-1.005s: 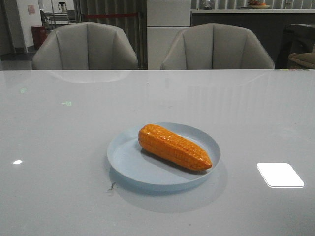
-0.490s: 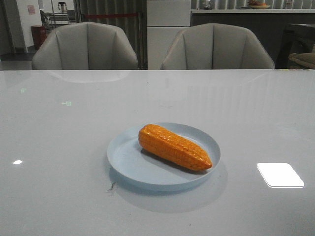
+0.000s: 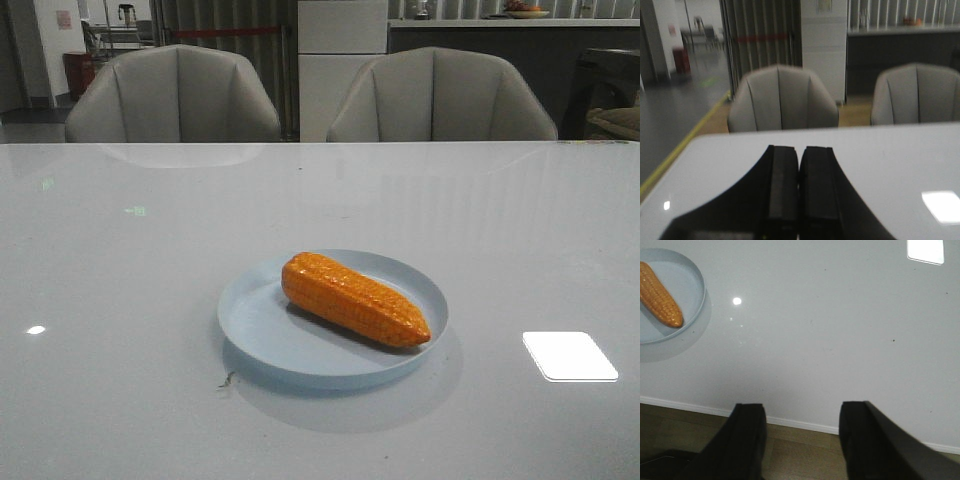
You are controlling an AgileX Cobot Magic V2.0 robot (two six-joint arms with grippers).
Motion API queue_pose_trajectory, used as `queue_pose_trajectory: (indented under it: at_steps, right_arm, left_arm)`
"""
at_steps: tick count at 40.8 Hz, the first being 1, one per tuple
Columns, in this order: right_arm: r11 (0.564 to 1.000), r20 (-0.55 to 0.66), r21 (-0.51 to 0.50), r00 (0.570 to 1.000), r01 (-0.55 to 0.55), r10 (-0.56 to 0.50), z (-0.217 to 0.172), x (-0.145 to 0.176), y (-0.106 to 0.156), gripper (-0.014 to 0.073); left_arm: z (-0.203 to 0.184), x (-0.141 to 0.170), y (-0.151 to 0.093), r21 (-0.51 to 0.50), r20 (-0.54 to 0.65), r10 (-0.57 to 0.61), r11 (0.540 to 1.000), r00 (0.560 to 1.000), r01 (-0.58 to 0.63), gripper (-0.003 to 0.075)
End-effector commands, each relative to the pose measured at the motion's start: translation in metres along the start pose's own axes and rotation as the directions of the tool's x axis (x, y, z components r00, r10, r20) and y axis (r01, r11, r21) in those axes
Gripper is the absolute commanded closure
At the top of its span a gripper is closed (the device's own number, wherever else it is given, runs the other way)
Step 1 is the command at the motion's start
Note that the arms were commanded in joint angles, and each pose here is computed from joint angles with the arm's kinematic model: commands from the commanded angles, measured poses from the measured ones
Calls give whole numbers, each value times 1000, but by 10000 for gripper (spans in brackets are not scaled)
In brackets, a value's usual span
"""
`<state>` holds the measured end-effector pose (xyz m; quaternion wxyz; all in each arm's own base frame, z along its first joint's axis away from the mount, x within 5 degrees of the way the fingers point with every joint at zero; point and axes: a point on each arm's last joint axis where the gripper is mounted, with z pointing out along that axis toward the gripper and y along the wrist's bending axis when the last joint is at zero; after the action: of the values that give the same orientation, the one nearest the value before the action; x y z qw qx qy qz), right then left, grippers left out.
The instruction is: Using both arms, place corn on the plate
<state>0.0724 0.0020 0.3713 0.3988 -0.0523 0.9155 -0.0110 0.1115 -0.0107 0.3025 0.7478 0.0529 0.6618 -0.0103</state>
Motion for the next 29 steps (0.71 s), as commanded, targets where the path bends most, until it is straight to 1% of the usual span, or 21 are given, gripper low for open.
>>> queue_pose_trajectory:
  at_steps: [1, 3, 8, 13, 15, 16, 18, 27, 29]
  right_arm:
    - [1000, 74, 22, 997, -1, -1, -5, -10, -2, 161]
    - [1000, 74, 22, 997, -1, -1, -5, -10, -2, 161]
    - [1000, 74, 22, 997, -1, -1, -5, -10, -2, 161]
    - [1000, 75, 22, 997, -1, -1, -5, -10, -2, 161]
    - [1000, 75, 22, 997, -1, -1, -5, -10, -2, 161]
    - [1000, 75, 21, 997, -1, -1, -5, -10, -2, 161]
    - [1000, 75, 19, 997, -2, 0, -5, -10, -2, 161]
    - [1000, 86, -12, 996, -12, 13, -5, -11, 1, 161]
    - [1000, 91, -20, 996, -15, 17, -5, -11, 1, 161]
  left_arm:
    - [-10, -6, 2, -34, 272, -12, 999, 962, 22, 624]
    - [-15, 7, 2, -36, 272, -11, 999, 962, 22, 624]
    - [-24, 46, -1, -31, 177, -10, 999, 984, 16, 624]
    - [-40, 68, -3, -24, 151, -4, 1000, 989, 8, 624]
    - [-44, 71, -3, -25, 168, -4, 1000, 986, 8, 624]
    - [-45, 74, -3, -21, 137, -5, 1000, 991, 8, 624]
    - [-47, 73, -3, -19, 131, -6, 1000, 991, 9, 624]
    - [-60, 70, -3, -19, 196, -7, 1000, 981, 11, 624]
    - [-63, 72, -4, -16, 184, -8, 1000, 983, 11, 624]
